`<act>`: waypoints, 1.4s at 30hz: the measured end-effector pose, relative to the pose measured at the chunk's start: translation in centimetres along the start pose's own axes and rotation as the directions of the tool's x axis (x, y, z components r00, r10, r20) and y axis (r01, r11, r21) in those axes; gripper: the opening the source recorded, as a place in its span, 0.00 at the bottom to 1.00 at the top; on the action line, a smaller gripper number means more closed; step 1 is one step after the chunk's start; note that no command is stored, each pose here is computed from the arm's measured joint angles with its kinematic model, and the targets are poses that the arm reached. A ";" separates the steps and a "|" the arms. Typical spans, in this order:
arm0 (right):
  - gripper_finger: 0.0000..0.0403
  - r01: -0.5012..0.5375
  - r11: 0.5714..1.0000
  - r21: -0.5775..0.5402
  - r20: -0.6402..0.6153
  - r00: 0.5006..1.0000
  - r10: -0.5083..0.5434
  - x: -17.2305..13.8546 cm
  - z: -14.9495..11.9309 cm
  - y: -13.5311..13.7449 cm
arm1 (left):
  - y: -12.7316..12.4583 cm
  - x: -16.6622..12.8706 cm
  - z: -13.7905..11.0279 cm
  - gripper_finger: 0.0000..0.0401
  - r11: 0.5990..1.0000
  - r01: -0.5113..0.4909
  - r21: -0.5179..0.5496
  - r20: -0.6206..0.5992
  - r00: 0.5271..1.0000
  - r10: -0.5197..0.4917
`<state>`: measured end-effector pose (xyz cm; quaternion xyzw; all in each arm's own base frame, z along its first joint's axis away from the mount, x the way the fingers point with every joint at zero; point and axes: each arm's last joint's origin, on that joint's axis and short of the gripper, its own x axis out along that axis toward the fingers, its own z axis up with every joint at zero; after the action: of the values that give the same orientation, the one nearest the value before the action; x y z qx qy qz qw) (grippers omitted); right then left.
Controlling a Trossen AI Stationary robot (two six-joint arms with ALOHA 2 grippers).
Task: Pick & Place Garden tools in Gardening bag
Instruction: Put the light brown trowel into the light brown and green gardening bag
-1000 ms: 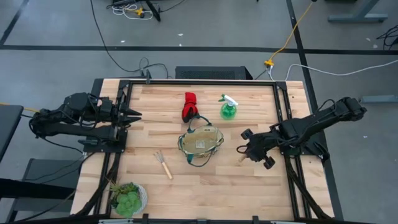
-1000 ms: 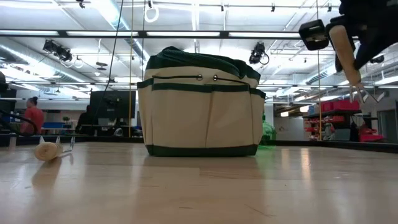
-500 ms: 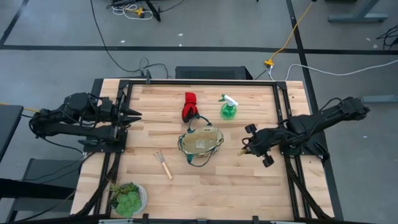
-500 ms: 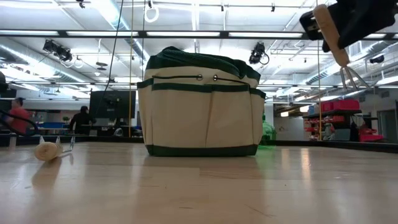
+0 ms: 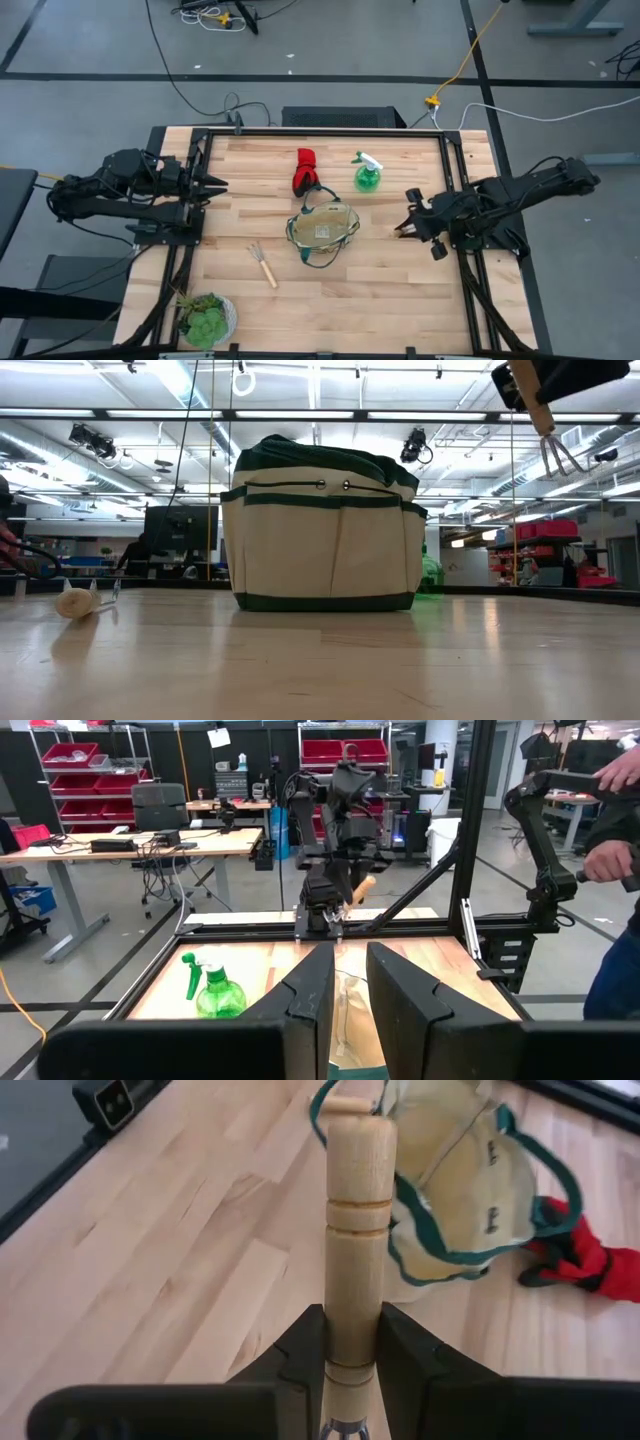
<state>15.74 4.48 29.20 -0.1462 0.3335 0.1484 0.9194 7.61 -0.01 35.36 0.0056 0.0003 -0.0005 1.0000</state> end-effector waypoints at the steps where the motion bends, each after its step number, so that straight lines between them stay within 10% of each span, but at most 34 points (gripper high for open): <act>1: 0.17 0.003 1.000 0.006 0.009 1.000 -0.003 -0.2 0.0 0.0 | 0.0 0.0 0.0 0.18 1.000 0.000 0.000 0.000 1.000 0.000; 42: 0.17 0.046 0.998 0.040 0.227 0.972 -0.054 -5.4 -1.0 -0.1 | 0.0 0.0 0.0 0.18 1.000 0.000 0.000 0.000 1.000 0.000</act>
<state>11.22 3.07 32.04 -0.1209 0.2243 0.1351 0.9575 7.62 -0.01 35.36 0.0056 0.0004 -0.0005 1.0000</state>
